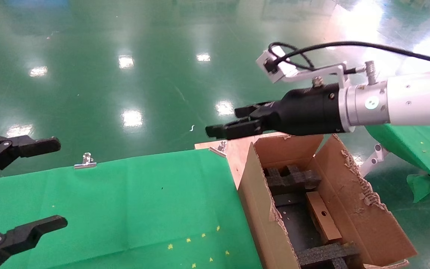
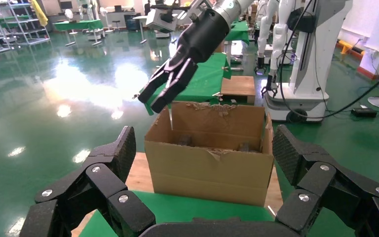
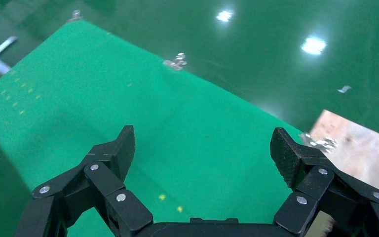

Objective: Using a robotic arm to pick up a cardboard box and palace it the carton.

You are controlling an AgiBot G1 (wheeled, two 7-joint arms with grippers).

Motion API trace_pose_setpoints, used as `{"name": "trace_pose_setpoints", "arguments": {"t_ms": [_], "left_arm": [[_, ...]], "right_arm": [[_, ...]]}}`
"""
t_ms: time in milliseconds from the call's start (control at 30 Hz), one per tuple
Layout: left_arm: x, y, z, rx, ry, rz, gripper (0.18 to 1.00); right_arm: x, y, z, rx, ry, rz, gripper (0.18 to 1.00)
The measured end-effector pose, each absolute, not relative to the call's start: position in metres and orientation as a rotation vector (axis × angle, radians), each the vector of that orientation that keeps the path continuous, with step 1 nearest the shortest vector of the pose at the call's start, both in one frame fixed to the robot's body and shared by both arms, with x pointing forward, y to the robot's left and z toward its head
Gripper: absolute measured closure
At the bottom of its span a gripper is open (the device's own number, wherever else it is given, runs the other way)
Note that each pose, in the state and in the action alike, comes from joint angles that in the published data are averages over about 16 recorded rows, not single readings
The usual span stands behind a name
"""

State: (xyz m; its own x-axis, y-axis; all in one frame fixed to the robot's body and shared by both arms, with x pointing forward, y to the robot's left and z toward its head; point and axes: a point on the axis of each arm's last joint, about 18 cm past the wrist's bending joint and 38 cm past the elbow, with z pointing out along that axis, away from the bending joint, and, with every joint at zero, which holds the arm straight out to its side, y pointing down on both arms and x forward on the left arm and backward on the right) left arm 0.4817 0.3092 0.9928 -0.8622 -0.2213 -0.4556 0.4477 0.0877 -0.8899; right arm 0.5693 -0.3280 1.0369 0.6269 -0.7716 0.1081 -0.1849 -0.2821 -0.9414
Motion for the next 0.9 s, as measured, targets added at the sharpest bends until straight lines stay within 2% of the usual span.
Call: {"name": "trace_pose_setpoints", "arguments": {"t_ms": [433, 900], "left_arm": [[0.482, 0.309, 0.993, 0.222, 1.890, -1.826, 0.183], [0.482, 0.309, 0.993, 0.222, 1.890, -1.826, 0.183]], "right_arm": [[0.549, -0.302, 1.018, -1.853, 0.471, -0.574, 0.178], [0.517, -0.292, 1.004, -1.786, 0.120, -0.508, 0.178]]}}
